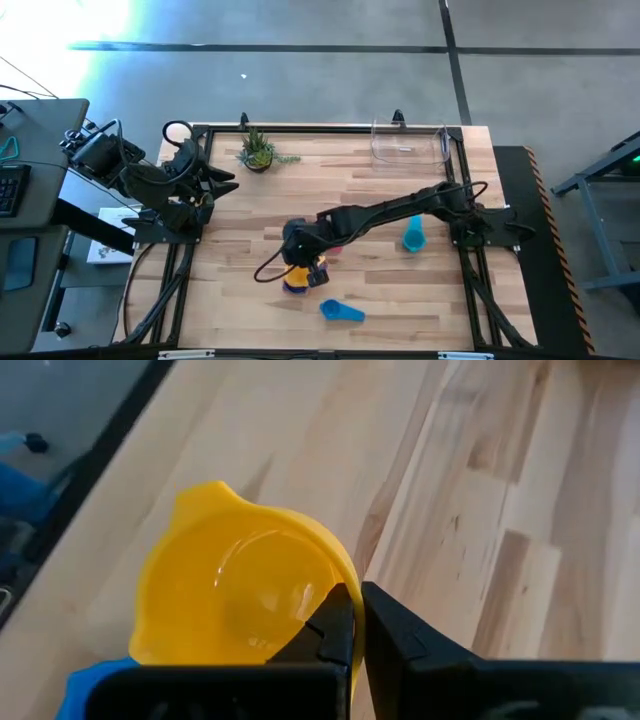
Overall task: Nest measuring cups in basket
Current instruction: Stack the yellow measuring cup on top of the violet measuring cup
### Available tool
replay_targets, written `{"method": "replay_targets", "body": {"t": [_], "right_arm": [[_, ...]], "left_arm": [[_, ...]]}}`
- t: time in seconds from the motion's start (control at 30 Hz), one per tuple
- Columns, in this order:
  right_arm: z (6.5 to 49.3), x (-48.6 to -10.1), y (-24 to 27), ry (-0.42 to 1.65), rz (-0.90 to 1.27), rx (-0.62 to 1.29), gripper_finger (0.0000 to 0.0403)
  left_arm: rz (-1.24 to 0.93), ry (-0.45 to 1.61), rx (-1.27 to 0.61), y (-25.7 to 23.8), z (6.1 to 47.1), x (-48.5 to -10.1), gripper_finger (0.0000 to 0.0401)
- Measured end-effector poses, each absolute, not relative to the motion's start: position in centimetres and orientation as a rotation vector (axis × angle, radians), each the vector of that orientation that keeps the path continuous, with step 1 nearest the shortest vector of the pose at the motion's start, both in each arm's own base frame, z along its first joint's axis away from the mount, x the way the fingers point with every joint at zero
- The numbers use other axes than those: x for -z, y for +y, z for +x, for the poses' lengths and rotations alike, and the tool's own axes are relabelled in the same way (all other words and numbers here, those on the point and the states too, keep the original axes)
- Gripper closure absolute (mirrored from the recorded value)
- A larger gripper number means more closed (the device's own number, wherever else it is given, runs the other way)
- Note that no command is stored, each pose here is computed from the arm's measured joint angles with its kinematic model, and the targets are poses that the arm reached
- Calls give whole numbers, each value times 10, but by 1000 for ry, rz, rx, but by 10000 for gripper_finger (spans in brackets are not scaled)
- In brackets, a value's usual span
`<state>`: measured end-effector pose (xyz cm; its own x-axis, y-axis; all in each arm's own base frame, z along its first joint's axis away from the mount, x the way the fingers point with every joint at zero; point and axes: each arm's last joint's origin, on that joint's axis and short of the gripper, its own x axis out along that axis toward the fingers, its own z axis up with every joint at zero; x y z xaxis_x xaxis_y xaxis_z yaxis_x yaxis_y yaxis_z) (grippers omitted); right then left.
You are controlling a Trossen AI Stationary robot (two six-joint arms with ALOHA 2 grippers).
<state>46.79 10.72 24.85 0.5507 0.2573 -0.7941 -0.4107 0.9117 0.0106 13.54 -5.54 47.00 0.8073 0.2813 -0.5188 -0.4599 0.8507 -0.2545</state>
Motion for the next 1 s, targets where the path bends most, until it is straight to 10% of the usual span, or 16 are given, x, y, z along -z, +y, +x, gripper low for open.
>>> {"method": "replay_targets", "body": {"t": [1.0], "right_arm": [[476,-219,108,967,-167,-426,402]], "left_arm": [[-383,488,-407,-55,135,-470,286]]}}
